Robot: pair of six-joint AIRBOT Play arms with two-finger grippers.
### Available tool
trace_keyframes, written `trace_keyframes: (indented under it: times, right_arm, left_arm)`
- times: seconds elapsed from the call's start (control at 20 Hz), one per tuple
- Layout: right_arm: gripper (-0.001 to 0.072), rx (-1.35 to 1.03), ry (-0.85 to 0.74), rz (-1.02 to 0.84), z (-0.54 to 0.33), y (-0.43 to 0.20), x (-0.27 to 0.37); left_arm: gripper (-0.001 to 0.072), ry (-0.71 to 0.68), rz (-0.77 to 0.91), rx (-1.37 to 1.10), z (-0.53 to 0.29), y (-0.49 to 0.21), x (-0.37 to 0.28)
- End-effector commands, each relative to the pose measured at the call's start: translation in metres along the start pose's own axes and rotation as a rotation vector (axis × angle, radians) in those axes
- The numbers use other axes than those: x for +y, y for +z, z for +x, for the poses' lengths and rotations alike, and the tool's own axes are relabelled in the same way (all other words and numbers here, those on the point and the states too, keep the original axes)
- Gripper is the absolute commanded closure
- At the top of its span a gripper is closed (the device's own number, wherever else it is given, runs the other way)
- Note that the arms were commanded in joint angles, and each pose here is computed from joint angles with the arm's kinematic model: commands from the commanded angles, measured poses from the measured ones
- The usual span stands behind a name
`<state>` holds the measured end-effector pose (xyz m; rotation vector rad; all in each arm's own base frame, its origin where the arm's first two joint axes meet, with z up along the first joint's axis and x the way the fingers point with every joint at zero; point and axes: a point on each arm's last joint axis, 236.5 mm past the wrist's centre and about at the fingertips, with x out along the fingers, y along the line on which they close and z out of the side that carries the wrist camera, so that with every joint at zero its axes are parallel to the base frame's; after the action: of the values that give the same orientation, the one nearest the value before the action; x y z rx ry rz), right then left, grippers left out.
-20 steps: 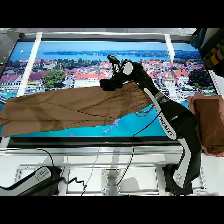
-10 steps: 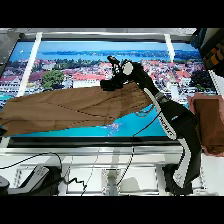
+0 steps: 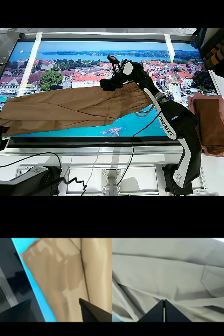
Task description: Fold the clothes and pants, and hang the long-sleeved shirts on hangers.
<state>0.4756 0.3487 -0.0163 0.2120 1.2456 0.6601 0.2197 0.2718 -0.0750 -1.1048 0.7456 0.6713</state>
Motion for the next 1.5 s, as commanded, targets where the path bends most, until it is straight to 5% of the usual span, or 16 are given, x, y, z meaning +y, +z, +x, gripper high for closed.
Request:
trace_keyframes:
  times: [0.0,0.3,0.5,0.85,0.95,1.0,1.1,1.45]
  right_arm:
    - [0.0683,-0.02,0.001,0.0,0.0,0.005,0.001]
    - [0.0683,-0.081,0.003,0.0,-0.001,0.019,0.001]
    - [0.0683,-0.1,0.003,0.001,-0.001,0.024,0.001]
    - [0.0683,-0.099,0.004,0.001,-0.001,0.023,0.001]
    - [0.0683,-0.099,0.004,0.001,-0.001,0.023,0.001]
    - [0.0683,-0.099,0.004,0.001,-0.001,0.023,0.001]
    - [0.0682,-0.1,0.006,0.002,-0.001,0.024,0.002]
    - [0.0684,-0.325,0.139,0.01,-0.007,0.069,0.054]
  left_arm:
    - [0.0003,-0.028,-0.068,-0.048,0.018,0.013,0.006]
    - [0.0005,-0.097,-0.162,-0.106,0.049,0.028,0.0]
    - [0.0003,-0.206,-0.062,-0.144,0.068,0.039,-0.048]
    - [0.0029,-0.118,0.05,-0.233,0.103,0.057,-0.096]
    - [0.0145,-0.131,0.04,-0.205,0.117,0.052,-0.106]
    - [0.0271,-0.131,0.034,-0.194,0.122,0.049,-0.107]
    - [0.0684,-0.138,0.034,-0.174,0.125,0.044,-0.108]
    - [0.069,-0.399,0.244,-0.123,0.078,0.034,-0.204]
